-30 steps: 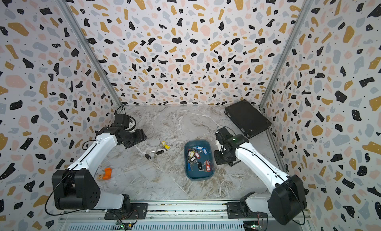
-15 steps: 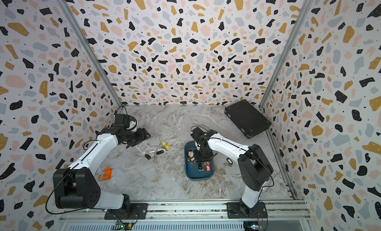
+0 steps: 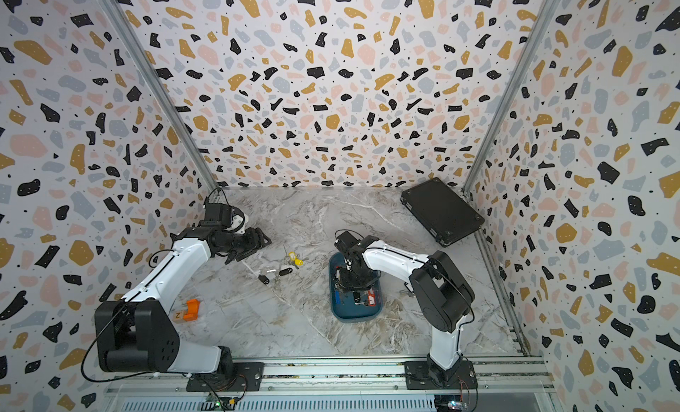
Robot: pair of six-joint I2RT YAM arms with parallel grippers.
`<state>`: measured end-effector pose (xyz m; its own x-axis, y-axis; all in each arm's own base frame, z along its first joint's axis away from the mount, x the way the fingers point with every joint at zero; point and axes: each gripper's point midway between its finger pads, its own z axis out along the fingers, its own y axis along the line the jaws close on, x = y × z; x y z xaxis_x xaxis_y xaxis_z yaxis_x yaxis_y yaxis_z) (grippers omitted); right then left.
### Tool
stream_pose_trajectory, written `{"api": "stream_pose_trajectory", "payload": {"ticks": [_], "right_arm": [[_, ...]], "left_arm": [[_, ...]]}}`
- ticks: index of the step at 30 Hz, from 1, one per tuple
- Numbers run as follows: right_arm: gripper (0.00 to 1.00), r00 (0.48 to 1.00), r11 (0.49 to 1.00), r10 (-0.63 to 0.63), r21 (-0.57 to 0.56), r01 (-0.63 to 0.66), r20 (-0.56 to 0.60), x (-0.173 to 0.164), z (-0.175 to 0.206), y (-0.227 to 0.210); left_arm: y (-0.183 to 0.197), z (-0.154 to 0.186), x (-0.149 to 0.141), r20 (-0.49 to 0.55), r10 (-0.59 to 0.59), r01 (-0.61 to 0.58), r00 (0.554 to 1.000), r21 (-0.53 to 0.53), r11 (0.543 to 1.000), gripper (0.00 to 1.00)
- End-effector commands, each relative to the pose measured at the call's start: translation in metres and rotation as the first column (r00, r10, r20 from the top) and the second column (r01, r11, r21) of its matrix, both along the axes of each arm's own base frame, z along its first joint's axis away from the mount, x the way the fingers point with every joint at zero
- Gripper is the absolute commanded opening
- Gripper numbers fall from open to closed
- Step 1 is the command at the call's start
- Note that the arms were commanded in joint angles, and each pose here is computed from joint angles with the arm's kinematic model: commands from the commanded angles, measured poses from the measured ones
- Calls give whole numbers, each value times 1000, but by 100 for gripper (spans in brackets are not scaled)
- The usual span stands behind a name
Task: Take the keys out of the storage box
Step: Pick up the key from the storage box.
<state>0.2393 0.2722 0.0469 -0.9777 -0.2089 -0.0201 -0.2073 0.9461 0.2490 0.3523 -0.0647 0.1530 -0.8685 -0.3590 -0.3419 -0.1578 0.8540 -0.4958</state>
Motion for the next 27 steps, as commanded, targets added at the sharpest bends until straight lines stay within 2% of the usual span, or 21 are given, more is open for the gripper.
{"api": "stream_pose_trajectory", "payload": {"ticks": [1, 15, 27], "right_arm": [[49, 999, 998, -50, -33, 50, 11, 4, -4, -3], [46, 996, 993, -87, -79, 86, -6, 3, -15, -9], [12, 998, 990, -66, -123, 66, 4, 5, -16, -16]], "left_arm": [[-3, 5, 1, 33, -21, 21, 999, -11, 1000, 68], [-5, 4, 1, 34, -29, 30, 999, -21, 999, 68], [-7, 3, 1, 30, -36, 37, 999, -36, 999, 68]]}}
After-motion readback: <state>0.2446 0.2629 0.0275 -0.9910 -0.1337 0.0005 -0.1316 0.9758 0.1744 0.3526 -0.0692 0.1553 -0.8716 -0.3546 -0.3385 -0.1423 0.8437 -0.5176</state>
